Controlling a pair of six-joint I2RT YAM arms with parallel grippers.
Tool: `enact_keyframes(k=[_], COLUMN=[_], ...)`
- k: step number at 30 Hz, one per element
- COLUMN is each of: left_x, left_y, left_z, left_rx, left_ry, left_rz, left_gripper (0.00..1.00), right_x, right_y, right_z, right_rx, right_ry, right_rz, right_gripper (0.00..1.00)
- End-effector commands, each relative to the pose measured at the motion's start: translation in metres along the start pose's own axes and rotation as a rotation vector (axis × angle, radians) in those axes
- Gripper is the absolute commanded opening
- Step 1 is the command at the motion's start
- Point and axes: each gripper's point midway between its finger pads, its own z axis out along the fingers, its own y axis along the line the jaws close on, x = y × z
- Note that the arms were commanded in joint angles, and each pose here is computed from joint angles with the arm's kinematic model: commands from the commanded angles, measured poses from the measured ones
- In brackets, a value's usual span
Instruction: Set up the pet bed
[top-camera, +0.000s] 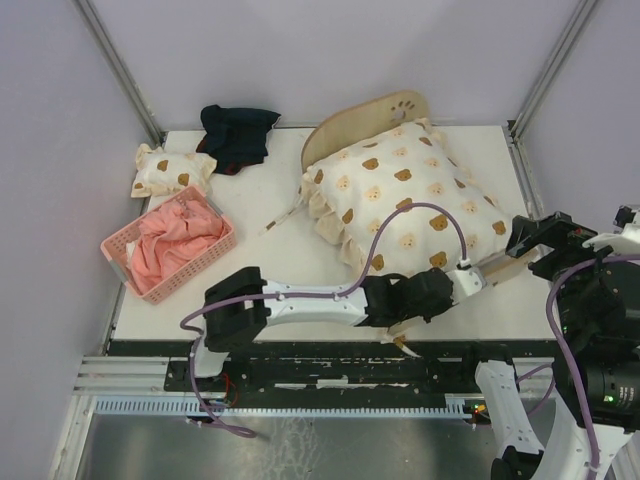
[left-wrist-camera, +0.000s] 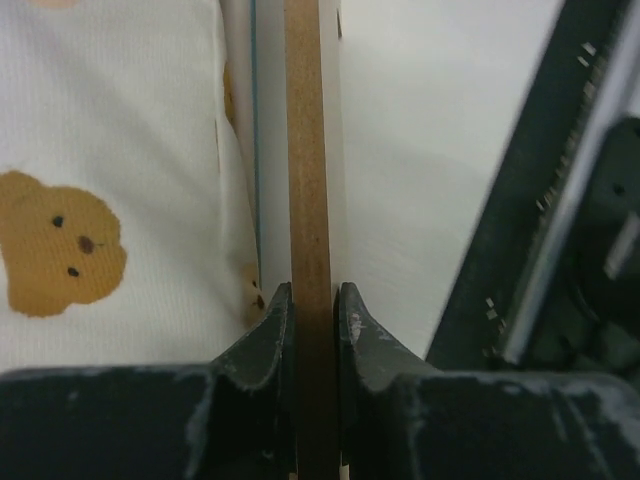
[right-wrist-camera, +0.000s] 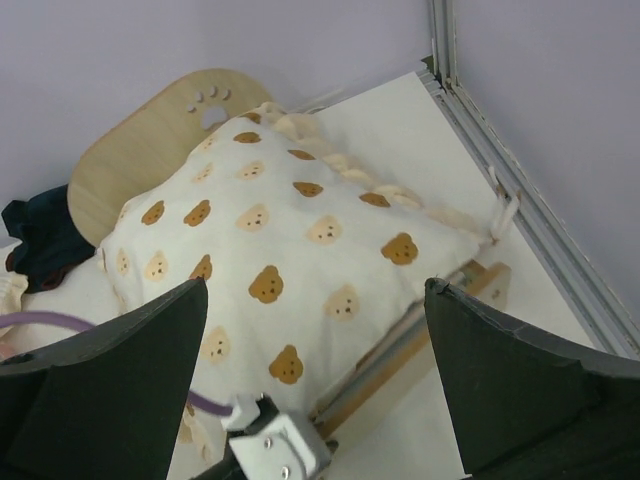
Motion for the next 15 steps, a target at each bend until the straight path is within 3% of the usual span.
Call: enact_keyframes(k=[1, 8, 15], left_x=[-0.002, 0.056, 0.058], left_y=[-0.006, 0.039, 0.121], left_z=[-0.049, -0.098, -0.124], left_rx=[0.113, 0.235, 0.138], left_ry=[-0.014, 0.118, 0.047], left_rz=[0.386, 0.607, 0.679], left_gripper=[0.03, 0.08, 0.03], right_x=[0.002, 0.033, 0.069], right_y=[0.006, -0.001, 0.0], right_z=[0.009, 0.022, 0.033], right_rx=[-0.032, -0.03, -0.065], right_ry=[0.015, 0.088, 0.175], right_rz=[-0.013, -0.031, -0.018], right_gripper=[0.97, 0.97, 0.93])
